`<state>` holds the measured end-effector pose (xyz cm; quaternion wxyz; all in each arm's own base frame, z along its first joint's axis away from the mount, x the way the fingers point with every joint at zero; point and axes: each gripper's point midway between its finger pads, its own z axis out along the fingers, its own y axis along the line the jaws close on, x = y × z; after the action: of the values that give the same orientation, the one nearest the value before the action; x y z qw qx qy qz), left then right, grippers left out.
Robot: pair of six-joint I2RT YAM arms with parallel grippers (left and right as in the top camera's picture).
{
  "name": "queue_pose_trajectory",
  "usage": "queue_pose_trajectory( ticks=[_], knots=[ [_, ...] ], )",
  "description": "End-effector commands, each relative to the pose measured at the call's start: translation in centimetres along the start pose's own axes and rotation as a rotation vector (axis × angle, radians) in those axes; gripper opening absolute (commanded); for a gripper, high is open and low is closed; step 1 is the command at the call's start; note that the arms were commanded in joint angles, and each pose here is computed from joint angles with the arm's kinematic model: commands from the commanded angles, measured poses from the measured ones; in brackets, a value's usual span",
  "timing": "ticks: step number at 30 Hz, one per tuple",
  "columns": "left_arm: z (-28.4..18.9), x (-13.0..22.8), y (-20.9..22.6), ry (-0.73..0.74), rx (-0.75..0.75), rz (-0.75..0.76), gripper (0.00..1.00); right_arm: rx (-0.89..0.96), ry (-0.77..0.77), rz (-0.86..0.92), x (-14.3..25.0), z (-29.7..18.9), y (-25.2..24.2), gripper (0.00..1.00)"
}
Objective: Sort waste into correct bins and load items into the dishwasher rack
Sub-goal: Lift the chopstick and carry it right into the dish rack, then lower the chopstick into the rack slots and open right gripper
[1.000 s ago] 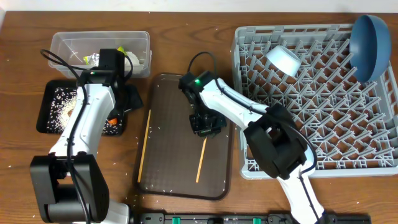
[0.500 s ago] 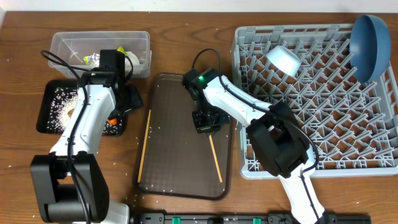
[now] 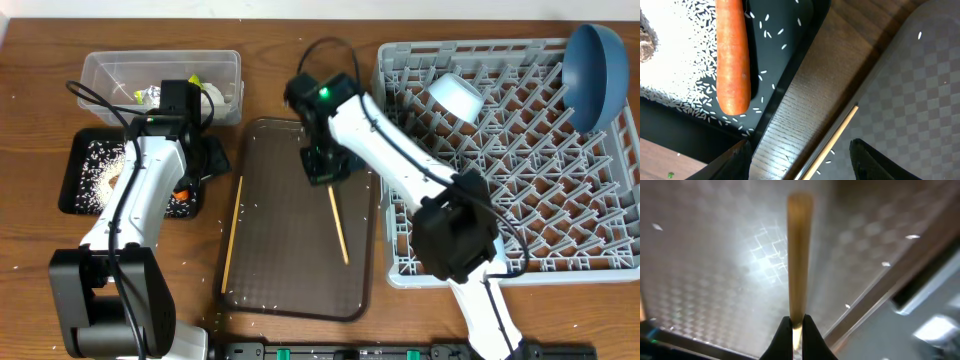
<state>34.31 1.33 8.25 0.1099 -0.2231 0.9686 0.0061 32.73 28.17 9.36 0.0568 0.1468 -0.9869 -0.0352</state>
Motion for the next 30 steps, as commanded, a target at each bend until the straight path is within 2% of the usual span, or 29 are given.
queue_pose_trajectory(
  ticks=[1,9,15,21,25,30],
  knots=[
    [0.3,0.3,0.4,0.008,-0.018,-0.008,0.64,0.018,-0.067,-0.013,-1.4,-2.7,-1.9,0.01],
    [0.3,0.3,0.4,0.008,-0.018,-0.008,0.64,0.035,-0.128,0.043,-1.9,-7.9,-6.1,0.01],
    [0.3,0.3,0.4,0.005,-0.021,-0.008,0.64,-0.011,-0.259,0.061,-2.3,-12.7,-8.1,0.01],
    [0.3,0.2,0.4,0.003,-0.019,-0.008,0.64,0.003,-0.371,0.156,-1.3,-17.2,-12.5,0.01],
    [0.3,0.2,0.4,0.003,-0.020,-0.008,0.64,0.016,-0.381,0.211,-1.3,-17.6,-15.3,0.01],
    [0.3,0.2,0.4,0.003,-0.020,-0.008,0.64,0.087,-0.333,0.253,-1.3,-15.9,-17.7,0.01]
  ],
)
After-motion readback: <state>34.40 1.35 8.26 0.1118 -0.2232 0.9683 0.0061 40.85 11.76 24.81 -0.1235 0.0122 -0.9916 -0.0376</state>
